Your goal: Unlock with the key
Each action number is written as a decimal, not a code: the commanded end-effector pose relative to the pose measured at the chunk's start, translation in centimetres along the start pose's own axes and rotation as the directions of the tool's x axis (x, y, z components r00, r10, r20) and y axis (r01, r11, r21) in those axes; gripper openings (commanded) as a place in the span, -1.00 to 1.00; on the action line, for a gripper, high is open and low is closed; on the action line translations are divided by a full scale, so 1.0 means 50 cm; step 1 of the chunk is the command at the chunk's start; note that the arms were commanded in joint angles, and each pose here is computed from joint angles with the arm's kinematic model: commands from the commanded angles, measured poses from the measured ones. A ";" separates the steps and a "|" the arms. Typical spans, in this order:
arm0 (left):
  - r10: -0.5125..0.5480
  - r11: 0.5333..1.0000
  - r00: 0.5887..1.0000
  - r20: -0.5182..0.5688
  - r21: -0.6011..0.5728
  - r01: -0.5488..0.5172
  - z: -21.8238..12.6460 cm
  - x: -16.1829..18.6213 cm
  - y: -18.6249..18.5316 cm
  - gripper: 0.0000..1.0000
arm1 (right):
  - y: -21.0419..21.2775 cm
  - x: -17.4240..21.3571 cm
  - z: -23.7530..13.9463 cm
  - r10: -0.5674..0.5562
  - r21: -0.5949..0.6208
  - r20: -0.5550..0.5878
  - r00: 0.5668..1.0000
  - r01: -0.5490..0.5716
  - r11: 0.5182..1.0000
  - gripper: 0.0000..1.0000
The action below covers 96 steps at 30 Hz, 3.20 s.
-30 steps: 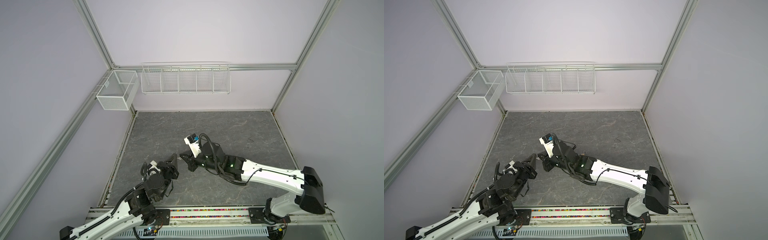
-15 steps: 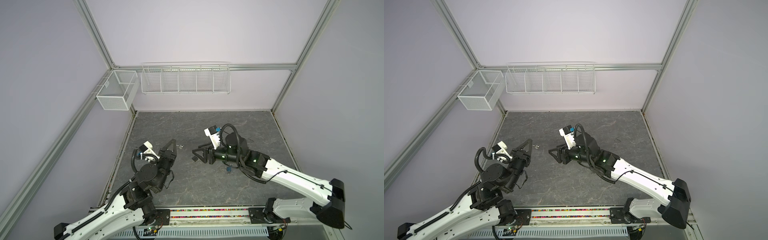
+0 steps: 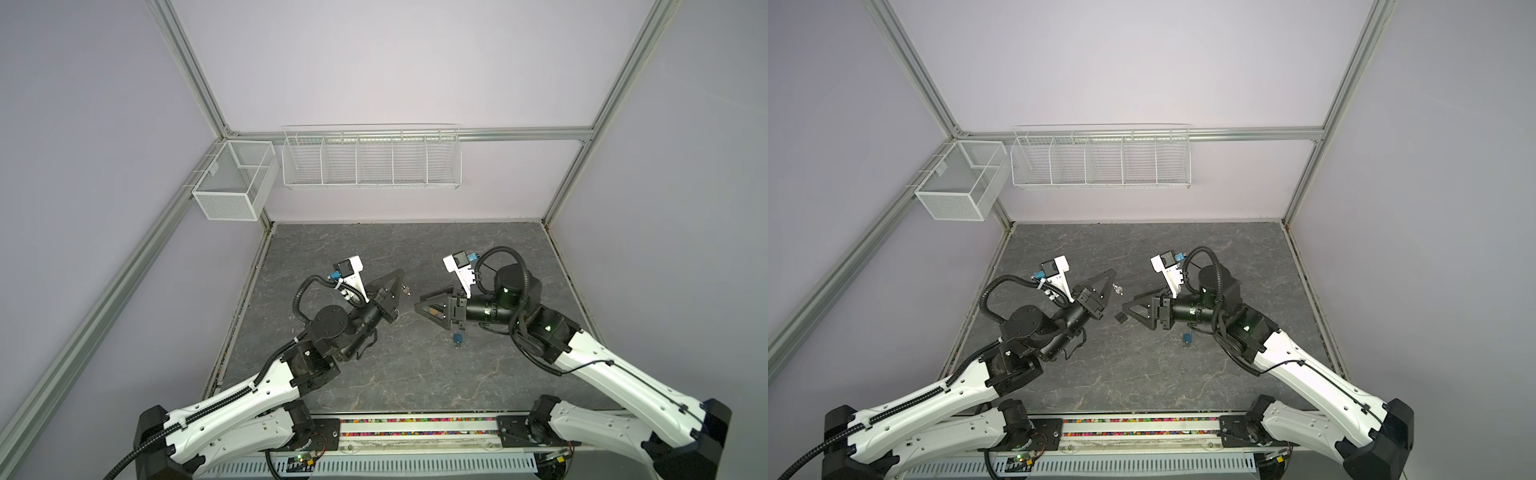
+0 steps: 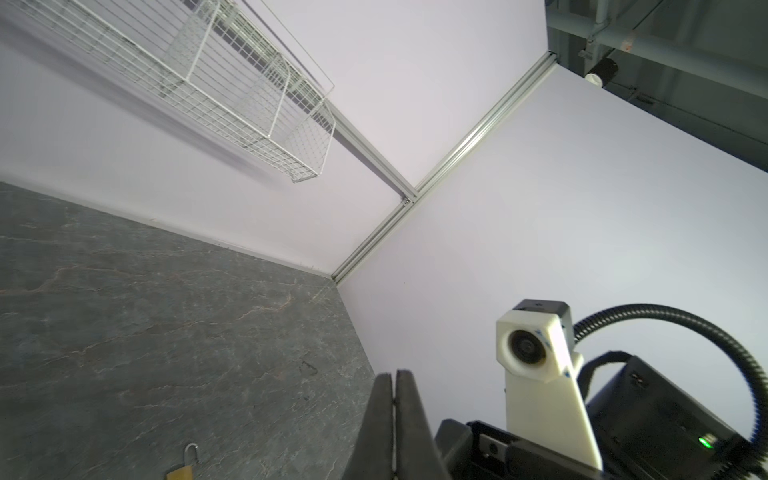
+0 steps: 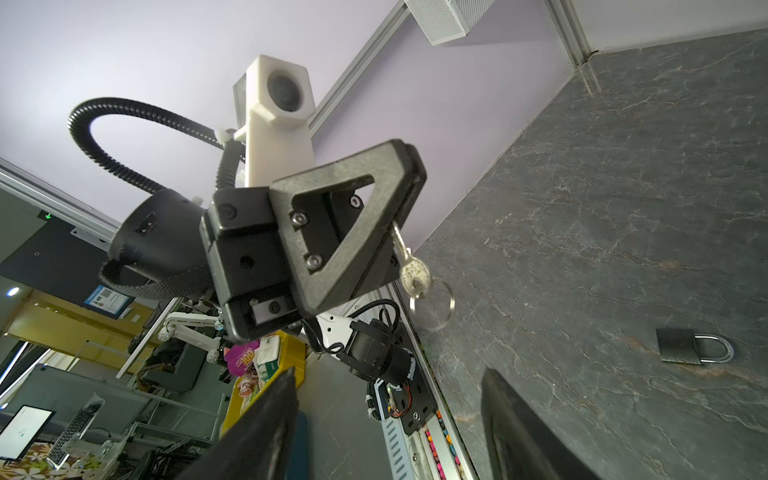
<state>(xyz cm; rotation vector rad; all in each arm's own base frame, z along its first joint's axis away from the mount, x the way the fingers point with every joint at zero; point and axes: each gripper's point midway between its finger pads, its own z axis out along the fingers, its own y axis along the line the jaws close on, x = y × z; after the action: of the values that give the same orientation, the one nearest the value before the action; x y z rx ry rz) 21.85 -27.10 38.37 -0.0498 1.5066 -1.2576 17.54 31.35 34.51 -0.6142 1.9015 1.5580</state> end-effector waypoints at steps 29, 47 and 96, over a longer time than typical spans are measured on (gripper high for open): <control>-0.024 0.983 1.000 0.019 0.182 0.020 0.005 -0.012 -0.069 -1.00 | 0.001 -0.057 0.022 -0.004 -0.138 0.112 0.994 0.020 0.990 -0.02; -0.026 0.989 0.999 0.043 0.145 0.020 -0.002 -0.022 -0.053 -1.00 | 0.015 -0.049 0.028 -0.032 -0.211 0.098 0.995 0.052 0.976 -0.45; -0.036 0.993 0.998 0.043 0.116 0.031 -0.003 -0.019 -0.035 -1.00 | 0.044 -0.079 0.021 -0.066 -0.233 0.122 0.990 0.093 0.968 -0.68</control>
<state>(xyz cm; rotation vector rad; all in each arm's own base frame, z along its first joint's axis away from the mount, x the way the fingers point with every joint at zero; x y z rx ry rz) 20.91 -27.68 40.53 -0.0084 1.3946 -1.3712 19.39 33.11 37.00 -0.6611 1.6593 1.7397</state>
